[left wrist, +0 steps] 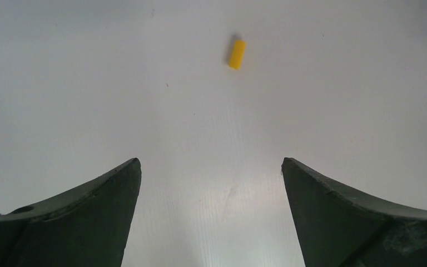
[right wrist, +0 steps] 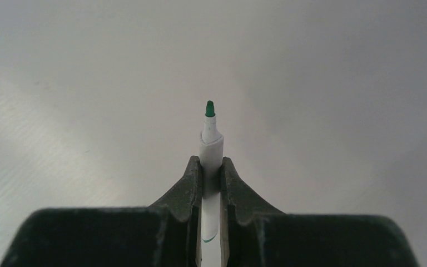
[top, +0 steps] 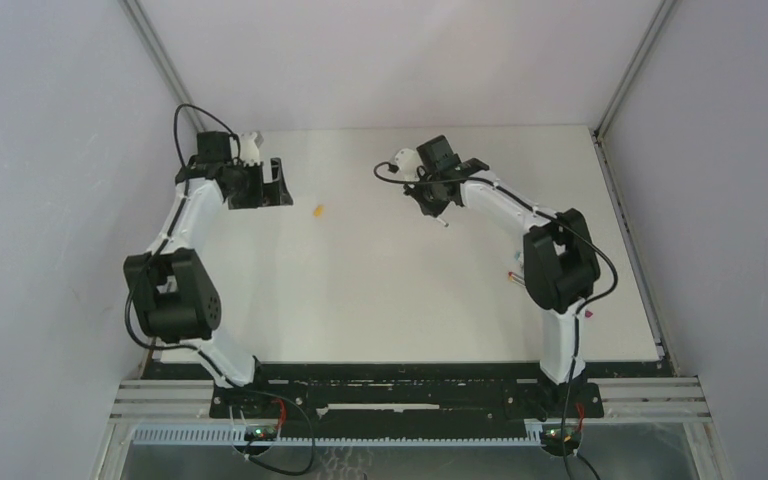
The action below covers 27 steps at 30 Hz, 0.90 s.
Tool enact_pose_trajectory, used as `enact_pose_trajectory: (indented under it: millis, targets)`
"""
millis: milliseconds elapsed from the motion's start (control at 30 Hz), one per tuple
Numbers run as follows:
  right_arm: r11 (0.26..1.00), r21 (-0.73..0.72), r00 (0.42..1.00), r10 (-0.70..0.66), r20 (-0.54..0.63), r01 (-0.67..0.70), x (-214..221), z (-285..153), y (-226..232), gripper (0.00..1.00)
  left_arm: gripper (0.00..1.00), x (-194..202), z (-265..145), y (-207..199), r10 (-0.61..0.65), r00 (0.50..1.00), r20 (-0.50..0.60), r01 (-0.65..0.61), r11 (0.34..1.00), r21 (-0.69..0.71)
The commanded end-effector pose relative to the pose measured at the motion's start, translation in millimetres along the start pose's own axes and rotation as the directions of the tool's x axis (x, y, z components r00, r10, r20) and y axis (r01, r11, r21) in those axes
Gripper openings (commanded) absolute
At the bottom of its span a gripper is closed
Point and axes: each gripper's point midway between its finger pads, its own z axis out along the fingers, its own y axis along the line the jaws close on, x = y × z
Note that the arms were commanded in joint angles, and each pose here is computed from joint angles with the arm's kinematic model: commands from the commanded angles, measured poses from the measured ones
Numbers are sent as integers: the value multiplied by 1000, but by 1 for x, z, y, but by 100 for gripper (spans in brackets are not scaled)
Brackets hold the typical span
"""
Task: Open the pen caps
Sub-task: Place the pen at the center of the board.
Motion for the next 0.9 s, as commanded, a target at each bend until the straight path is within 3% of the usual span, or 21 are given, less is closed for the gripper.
enact_pose_trajectory:
  millis: [0, 233, 433, 867]
  targets:
    - [992, 62, 991, -104, -79, 109, -4, 4, -34, 0, 100, -1, -36, -6, 94, 992, 87, -94, 996, -11]
    - [959, 78, 955, -260, -141, 272, -5, 37, -61, 0, 100, 17, -67, -2, 135, 983, 123, -130, 990, -48]
    - [957, 82, 951, -261, -168, 277, -5, 61, -83, 1, 100, 37, -79, 5, 175, 973, 152, -162, 982, -93]
    - [903, -1, 888, -423, -178, 430, 7, 85, -91, 8, 100, 50, -84, -2, 208, 958, 198, -196, 978, -78]
